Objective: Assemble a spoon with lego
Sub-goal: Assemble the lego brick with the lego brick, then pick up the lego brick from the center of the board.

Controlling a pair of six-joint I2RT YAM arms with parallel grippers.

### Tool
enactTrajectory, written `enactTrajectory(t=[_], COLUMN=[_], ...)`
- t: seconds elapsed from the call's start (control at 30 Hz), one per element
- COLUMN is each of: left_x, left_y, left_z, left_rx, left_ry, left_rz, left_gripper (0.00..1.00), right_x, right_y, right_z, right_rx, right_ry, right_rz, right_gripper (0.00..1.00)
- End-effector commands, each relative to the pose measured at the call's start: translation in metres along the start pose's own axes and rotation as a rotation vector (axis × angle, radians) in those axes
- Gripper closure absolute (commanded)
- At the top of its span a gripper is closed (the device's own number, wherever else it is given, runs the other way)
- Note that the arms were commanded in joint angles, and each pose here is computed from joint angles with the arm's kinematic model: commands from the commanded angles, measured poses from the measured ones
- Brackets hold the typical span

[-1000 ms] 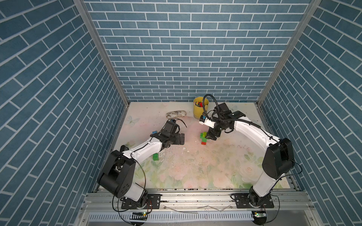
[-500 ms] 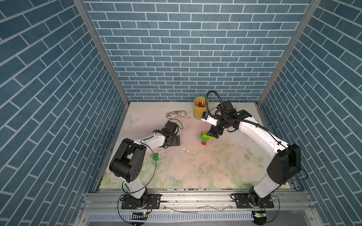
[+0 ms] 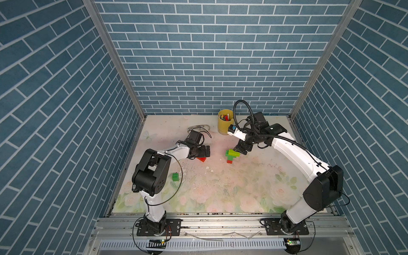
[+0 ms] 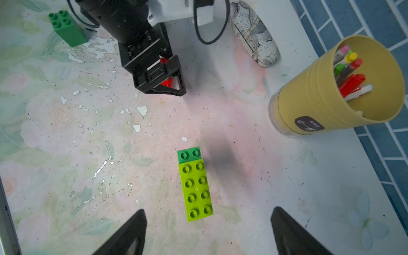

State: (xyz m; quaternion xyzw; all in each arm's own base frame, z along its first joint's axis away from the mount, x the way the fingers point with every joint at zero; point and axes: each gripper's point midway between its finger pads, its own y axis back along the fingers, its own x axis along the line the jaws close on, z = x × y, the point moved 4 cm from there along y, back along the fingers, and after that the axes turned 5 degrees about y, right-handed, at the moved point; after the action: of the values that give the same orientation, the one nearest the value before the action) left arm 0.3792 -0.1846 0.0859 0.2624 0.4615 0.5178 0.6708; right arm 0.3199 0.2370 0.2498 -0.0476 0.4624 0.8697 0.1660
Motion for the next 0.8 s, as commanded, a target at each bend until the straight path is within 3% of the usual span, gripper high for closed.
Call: enactTrajectory(t=[0.0, 0.17, 0.3, 0.37, 0.57, 0.77], left_x=[0.003, 0.039, 0.092, 0.111, 0.133, 0.131], left_y=[0.041, 0.103, 0.144, 0.157, 0.169, 0.164], left_z=[0.016, 0.009, -0.008, -0.016, -0.033, -0.033], left_rx=[-0.103, -0.189, -0.237, -0.259, -0.267, -0.259], left_ry=[0.0, 0.037, 0.153, 0.208, 0.271, 0.285], left_rz=[-0.033, 0.006, 0.09, 0.124, 0.174, 0.14], left_gripper=[0.01, 0.01, 0.01, 0.01, 0.01, 0.01], right_x=[-0.003, -0.011, -0.007, 0.004, 0.028, 0.047], right_y=[-0.008, -0.047, -0.095, -0.122, -0.196, -0.23], right_z=[0.025, 0.062, 0.091, 0.101, 0.106, 0.096], right_rx=[-0.036, -0.033, 0.012, 0.026, 0.123, 0.183], right_ry=[-0.013, -0.116, -0.263, -0.267, -0.263, -0.259], right_rz=[-0.032, -0.15, -0.149, -0.096, -0.011, 0.073], right_gripper=[0.11, 0.12, 0.15, 0.16, 0.19, 0.24])
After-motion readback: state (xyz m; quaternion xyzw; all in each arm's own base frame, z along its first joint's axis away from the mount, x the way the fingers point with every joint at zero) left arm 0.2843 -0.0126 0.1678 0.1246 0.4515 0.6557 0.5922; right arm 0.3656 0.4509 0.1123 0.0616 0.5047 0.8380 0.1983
